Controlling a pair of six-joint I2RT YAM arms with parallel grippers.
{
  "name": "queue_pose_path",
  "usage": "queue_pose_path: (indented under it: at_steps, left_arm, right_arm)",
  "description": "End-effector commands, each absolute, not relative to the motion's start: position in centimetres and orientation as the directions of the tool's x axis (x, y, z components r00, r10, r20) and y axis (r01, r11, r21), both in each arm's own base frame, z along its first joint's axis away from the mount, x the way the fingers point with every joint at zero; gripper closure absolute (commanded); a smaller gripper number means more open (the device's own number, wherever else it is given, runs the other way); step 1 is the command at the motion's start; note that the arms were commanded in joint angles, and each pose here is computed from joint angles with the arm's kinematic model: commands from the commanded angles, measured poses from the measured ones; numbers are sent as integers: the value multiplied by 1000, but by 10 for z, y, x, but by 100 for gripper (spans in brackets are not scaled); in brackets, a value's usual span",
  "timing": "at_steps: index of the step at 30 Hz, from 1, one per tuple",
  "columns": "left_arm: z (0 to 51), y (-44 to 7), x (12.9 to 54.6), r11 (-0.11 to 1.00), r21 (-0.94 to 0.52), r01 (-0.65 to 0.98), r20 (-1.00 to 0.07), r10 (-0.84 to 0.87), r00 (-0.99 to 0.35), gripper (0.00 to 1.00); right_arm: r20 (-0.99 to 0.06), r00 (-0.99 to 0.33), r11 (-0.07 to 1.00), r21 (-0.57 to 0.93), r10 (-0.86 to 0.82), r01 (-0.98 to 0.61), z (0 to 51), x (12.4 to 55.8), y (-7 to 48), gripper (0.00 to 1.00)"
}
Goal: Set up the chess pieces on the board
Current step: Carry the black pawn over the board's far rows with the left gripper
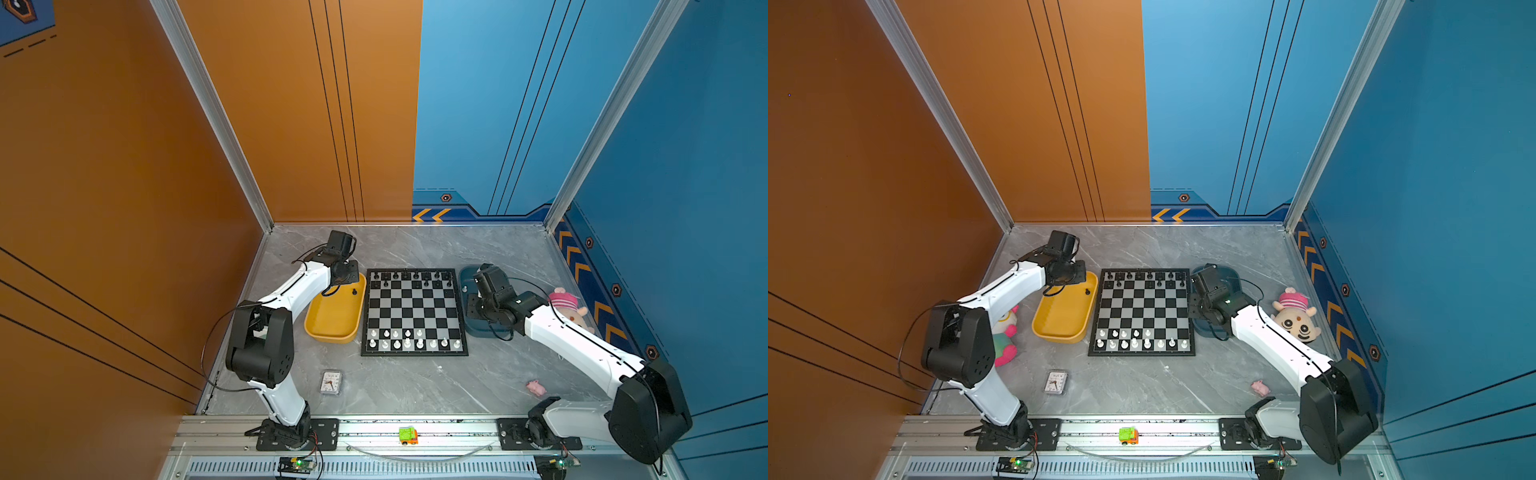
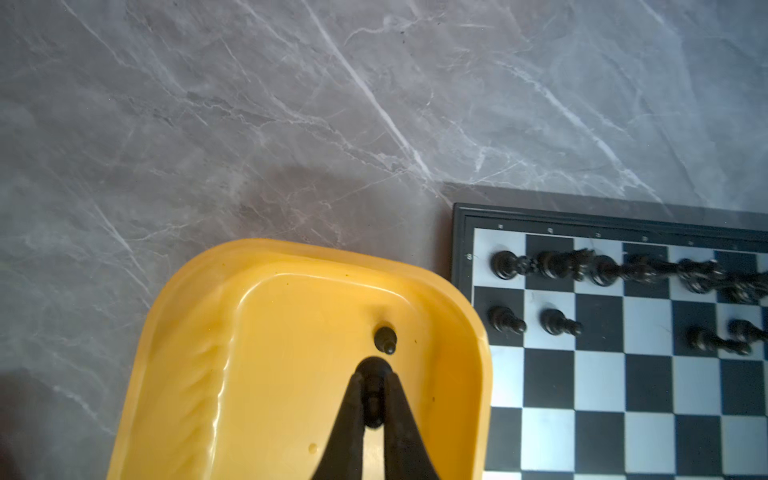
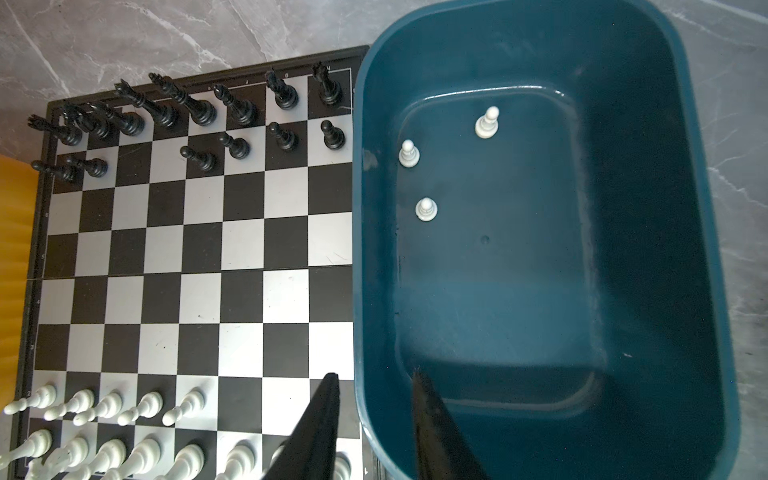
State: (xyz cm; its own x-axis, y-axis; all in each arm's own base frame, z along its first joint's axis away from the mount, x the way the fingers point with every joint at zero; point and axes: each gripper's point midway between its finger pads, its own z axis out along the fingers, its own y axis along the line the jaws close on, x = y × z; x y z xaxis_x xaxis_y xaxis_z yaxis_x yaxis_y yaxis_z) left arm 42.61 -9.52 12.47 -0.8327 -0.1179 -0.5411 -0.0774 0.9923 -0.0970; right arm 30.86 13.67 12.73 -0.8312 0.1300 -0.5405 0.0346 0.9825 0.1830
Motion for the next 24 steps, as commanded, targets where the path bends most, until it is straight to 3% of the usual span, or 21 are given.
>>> queue_pose_path:
  at_steps: [1, 11, 24]
  left_arm:
    - [145, -113, 413, 995, -102, -9, -553, -64, -830, 89]
    - [152, -185, 397, 975, -122, 188, -540, 94, -837, 88]
    - [116, -238, 407, 954, -124, 271, -479, 182, -859, 87]
  right_arm:
    - [-549, -824, 978, 205, 138, 27, 131, 304, 137, 67]
    - [-552, -822, 976, 216, 139, 21, 130, 301, 138, 67]
    - [-541, -831, 977, 212, 133, 19, 124, 304, 137, 68]
